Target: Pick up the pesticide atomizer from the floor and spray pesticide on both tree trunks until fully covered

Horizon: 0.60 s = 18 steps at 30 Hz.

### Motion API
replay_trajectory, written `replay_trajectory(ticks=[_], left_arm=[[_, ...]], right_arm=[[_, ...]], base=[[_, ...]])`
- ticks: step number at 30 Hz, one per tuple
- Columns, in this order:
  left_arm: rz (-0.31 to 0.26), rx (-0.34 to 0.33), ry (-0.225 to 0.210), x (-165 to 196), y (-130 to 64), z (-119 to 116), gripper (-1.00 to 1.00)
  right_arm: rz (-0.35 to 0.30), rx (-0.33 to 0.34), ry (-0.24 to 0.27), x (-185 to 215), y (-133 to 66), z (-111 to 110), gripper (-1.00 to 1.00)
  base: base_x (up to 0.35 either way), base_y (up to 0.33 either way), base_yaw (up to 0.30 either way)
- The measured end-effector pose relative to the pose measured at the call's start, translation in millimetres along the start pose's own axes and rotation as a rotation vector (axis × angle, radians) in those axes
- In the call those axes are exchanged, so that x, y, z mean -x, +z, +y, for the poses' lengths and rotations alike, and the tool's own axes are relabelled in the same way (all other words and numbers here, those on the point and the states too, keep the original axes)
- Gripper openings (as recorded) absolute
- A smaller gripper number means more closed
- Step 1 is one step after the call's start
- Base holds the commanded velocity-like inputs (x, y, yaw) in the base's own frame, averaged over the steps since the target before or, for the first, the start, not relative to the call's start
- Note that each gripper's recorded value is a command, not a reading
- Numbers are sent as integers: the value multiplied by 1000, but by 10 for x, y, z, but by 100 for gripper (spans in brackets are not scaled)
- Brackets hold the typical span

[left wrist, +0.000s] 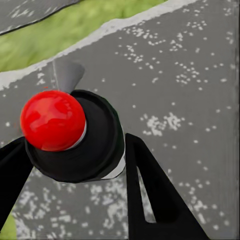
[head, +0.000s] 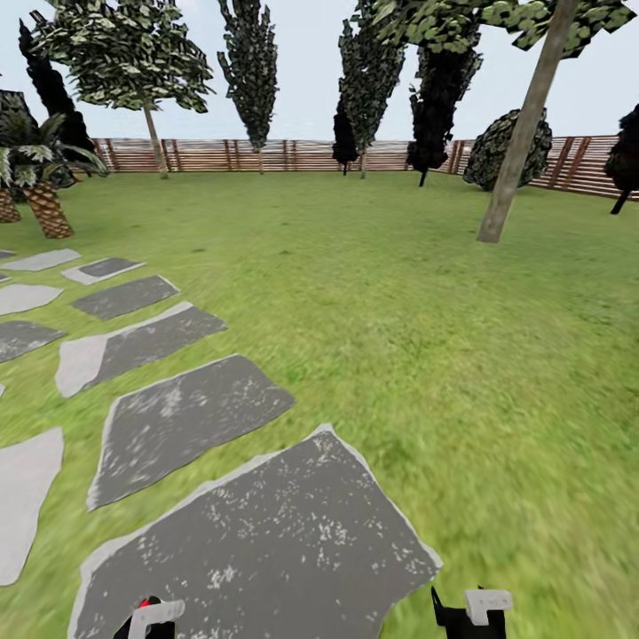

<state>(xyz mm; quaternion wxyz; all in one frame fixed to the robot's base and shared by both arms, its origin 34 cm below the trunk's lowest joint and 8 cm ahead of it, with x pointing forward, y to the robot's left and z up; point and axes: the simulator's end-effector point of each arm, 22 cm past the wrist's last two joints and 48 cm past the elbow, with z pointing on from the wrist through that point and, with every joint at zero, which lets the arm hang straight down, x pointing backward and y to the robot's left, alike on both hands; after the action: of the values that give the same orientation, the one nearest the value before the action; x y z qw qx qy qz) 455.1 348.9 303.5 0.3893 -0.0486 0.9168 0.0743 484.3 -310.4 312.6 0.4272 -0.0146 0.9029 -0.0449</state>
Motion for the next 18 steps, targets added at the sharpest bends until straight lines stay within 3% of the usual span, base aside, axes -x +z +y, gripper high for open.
replay_trajectory(ticks=[13,18], left_arm=[[0,0,0,0,0,0,-100],[0,0,0,0,0,1,-100]], right_arm=[[0,0,0,-1,-1,0,100],[1,1,0,-3,-1,3,100]], base=[[339,0,-287],[339,0,-178]])
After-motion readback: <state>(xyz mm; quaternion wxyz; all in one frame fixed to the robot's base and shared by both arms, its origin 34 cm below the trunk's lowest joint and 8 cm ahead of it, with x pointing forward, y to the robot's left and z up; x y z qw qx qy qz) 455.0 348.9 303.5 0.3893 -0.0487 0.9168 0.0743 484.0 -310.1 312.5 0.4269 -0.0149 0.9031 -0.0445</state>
